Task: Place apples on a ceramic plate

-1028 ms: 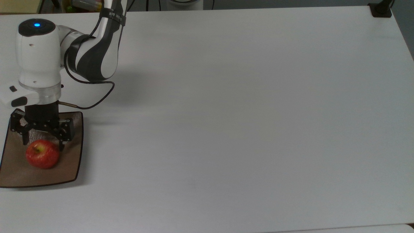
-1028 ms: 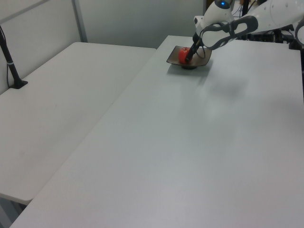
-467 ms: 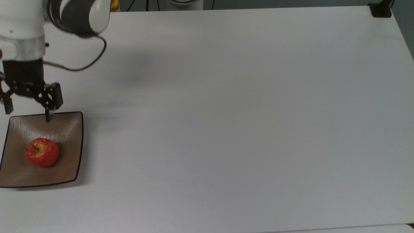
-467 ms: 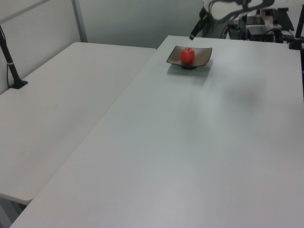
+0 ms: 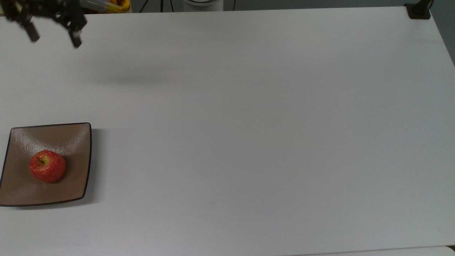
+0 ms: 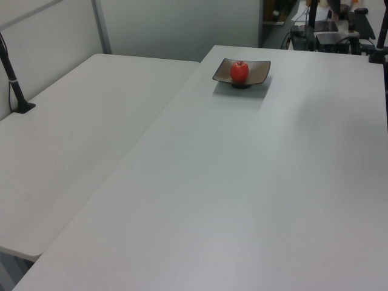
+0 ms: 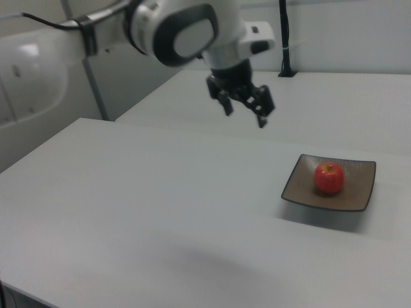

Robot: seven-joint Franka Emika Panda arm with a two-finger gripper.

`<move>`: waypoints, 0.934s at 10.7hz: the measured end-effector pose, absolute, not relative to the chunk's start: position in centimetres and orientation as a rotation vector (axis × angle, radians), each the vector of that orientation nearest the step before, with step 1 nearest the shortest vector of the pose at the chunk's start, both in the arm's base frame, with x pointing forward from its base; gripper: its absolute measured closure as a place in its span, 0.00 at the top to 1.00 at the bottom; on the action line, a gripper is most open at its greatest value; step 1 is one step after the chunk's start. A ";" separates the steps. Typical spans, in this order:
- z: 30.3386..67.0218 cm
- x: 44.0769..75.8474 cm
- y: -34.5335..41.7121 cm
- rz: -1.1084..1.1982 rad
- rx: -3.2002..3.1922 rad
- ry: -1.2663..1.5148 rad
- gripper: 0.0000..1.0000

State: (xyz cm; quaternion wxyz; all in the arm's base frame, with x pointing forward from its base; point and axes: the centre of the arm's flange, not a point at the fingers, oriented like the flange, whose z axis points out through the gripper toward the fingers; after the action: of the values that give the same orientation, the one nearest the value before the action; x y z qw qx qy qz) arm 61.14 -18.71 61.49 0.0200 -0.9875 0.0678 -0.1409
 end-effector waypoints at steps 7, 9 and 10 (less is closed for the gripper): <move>69.3 52.3 -3.0 -0.054 -2.974 0.260 1.00; 67.2 52.7 2.1 -0.008 -3.030 0.170 1.00; 65.8 53.4 3.9 -0.036 -3.048 0.130 1.00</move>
State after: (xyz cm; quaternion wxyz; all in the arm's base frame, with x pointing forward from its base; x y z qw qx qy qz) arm 53.40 3.89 65.83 0.0455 -0.9980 0.0427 -0.0118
